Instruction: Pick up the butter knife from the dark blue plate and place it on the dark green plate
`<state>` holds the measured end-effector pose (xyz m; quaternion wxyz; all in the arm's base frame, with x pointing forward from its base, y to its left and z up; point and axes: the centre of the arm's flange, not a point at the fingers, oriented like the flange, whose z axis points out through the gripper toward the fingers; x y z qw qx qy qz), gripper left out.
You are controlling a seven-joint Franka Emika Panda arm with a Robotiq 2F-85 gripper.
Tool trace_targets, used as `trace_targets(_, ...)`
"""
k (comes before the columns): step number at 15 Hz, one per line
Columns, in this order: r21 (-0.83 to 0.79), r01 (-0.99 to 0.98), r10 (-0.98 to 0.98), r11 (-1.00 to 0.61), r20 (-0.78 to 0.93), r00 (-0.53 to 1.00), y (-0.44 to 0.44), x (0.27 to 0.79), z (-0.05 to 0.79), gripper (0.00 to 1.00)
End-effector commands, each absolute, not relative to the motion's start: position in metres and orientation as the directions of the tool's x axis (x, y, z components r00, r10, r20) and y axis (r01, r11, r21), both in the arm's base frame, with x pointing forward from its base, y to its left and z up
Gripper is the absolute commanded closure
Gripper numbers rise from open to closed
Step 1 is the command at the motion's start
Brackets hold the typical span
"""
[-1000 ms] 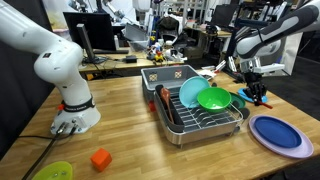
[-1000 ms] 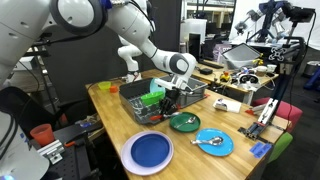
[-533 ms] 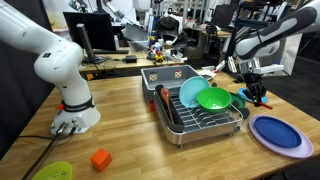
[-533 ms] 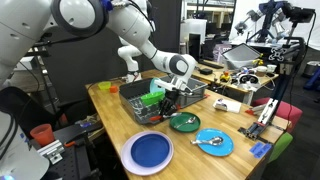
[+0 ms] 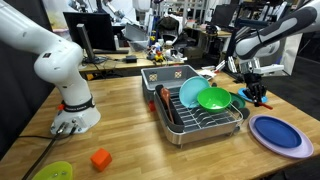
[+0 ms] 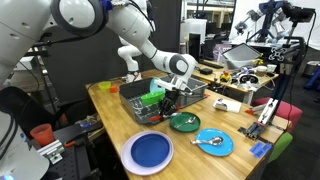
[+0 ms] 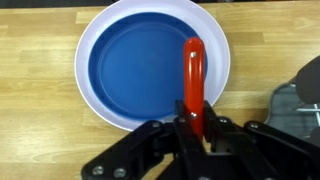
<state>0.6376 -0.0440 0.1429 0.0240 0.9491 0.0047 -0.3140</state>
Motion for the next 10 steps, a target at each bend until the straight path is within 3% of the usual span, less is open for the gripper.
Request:
trace_targets(1,0.043,0.024,-0.006,-0.999,-0.596,0.803,-0.044,0.638,0.143,0.82)
trace_targets(6,0.043,0.024,-0.006,-0.999,-0.596,0.803,-0.044,0.638,0.143,0.82)
trace_targets(7,0.043,0.024,-0.006,-0.999,-0.596,0.803,-0.044,0.638,0.143,0.96)
trace_targets(10,0.034,0.03,0.002,-0.999,-0.62,0.784,-0.049,0.649,0.135,0.96)
